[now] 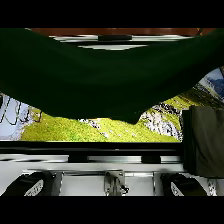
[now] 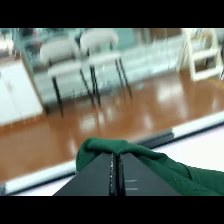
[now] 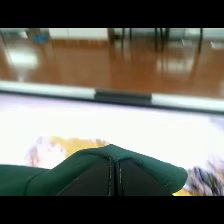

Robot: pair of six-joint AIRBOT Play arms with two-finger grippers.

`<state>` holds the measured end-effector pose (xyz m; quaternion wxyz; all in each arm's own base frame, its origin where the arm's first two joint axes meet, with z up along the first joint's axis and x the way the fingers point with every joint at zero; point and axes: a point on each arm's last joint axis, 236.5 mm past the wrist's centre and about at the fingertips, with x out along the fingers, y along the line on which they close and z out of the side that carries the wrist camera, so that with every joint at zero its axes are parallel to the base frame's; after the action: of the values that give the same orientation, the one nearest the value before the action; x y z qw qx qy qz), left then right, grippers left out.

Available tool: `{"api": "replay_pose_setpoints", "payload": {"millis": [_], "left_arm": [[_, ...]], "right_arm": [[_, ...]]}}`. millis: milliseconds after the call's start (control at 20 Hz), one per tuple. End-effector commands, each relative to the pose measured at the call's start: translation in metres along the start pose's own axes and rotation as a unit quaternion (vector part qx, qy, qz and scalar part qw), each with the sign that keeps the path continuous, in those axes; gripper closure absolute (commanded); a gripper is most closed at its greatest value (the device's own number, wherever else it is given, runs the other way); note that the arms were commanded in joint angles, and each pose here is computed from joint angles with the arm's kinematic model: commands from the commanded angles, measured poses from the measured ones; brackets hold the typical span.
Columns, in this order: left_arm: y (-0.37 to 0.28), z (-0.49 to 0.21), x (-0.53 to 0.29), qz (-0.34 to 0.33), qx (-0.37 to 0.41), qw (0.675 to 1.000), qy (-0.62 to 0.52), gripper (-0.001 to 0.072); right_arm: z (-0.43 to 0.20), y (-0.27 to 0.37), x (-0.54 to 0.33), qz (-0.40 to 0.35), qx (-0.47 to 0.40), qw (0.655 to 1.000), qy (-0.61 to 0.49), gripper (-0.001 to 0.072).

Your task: Fold the shirts.

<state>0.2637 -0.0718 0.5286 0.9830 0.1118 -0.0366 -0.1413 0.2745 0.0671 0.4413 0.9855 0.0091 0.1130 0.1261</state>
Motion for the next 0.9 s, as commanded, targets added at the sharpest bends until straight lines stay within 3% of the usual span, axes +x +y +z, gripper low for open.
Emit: {"api": "replay_pose_setpoints", "payload": {"millis": [0, 250, 550, 750, 850], "left_arm": [[-0.001, -0.055, 0.018, -0.001, -0.034, 0.995, 0.09, 0.0673], [-0.022, -0.211, 0.09, -0.027, -0.08, 0.963, 0.255, 0.0674], [-0.029, -0.357, 0.215, 0.001, -0.192, 0.926, 0.325, 0.0672], [-0.089, -0.488, 0.219, -0.038, -0.29, 0.826, 0.481, 0.0672], [-0.101, -0.51, 0.211, -0.049, -0.294, 0.803, 0.516, 0.0636]], "right_arm": [[-0.061, -0.021, 0.019, -0.041, 0.017, 0.99, 0.137, 0.0641], [-0.183, -0.03, 0.113, -0.039, 0.035, 0.931, 0.36, 0.0641], [-0.31, -0.045, 0.258, -0.074, 0.126, 0.885, 0.443, 0.0641], [-0.381, -0.012, 0.292, -0.034, 0.208, 0.837, 0.506, 0.0641], [-0.39, -0.006, 0.294, -0.026, 0.217, 0.828, 0.516, 0.0641]]}}
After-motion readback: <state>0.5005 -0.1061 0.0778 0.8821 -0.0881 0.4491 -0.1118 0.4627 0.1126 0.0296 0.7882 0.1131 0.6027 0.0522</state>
